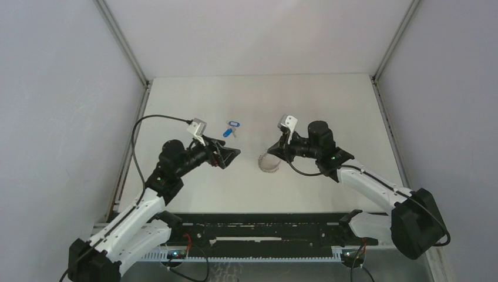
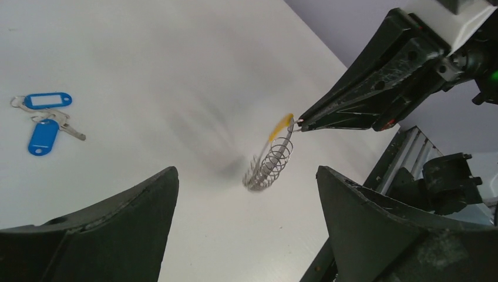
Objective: Put the keys on the keyring
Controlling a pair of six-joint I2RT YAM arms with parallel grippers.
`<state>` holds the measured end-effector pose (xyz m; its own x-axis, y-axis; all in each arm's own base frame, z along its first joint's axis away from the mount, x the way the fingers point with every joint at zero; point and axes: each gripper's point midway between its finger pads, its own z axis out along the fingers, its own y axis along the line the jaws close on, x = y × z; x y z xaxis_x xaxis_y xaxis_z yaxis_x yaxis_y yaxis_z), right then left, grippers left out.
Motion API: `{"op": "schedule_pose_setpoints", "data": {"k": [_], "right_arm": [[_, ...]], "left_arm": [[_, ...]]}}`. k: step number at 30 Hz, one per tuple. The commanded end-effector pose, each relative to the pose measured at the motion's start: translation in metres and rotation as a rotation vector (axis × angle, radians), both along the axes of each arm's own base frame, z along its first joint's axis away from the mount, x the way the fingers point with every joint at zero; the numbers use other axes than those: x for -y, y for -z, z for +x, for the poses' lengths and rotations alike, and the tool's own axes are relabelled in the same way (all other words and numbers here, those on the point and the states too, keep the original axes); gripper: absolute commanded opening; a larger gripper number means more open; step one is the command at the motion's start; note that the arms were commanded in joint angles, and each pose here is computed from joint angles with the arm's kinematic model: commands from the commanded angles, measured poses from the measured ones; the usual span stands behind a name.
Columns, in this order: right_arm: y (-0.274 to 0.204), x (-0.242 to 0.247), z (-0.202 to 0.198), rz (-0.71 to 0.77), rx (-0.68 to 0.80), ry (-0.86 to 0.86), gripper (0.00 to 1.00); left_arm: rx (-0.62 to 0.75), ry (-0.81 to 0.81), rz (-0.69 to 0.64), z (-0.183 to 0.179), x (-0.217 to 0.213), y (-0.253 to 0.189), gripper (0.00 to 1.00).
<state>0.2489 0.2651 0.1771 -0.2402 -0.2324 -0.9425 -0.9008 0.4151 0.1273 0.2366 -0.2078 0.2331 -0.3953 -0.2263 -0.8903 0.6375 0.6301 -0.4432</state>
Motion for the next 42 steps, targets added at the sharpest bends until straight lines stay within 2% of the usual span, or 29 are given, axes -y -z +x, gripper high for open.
{"op": "schedule_pose_setpoints", "data": {"k": [1, 8, 11, 15, 19, 32, 42], "right_arm": [[-0.025, -0.024, -0.002, 0.109, 0.114, -0.145, 0.0], [-0.014, -0.033, -0.008, 0.107, 0.142, -0.245, 0.0], [-0.011, -0.036, -0.012, 0.112, 0.153, -0.292, 0.0], [-0.004, -0.038, -0.013, 0.105, 0.156, -0.322, 0.0], [0.003, -0.039, -0.013, 0.094, 0.152, -0.336, 0.0], [0.008, -0.039, -0.016, 0.091, 0.152, -0.367, 0.0], [0.009, -0.041, -0.019, 0.095, 0.15, -0.391, 0.0]], "left_arm": [[0.101, 0.021, -0.054, 0.014, 0.02, -0.012, 0.92], [0.149, 0.105, 0.021, 0.029, 0.039, 0.018, 0.86], [0.179, 0.181, 0.048, 0.029, 0.049, 0.027, 0.79], [0.198, 0.27, 0.086, 0.026, 0.059, 0.042, 0.65], [0.225, 0.331, 0.121, 0.018, 0.064, 0.052, 0.59], [0.272, 0.436, 0.21, 0.005, 0.076, 0.077, 0.58], [0.322, 0.477, 0.206, 0.003, 0.083, 0.074, 0.49]]}}
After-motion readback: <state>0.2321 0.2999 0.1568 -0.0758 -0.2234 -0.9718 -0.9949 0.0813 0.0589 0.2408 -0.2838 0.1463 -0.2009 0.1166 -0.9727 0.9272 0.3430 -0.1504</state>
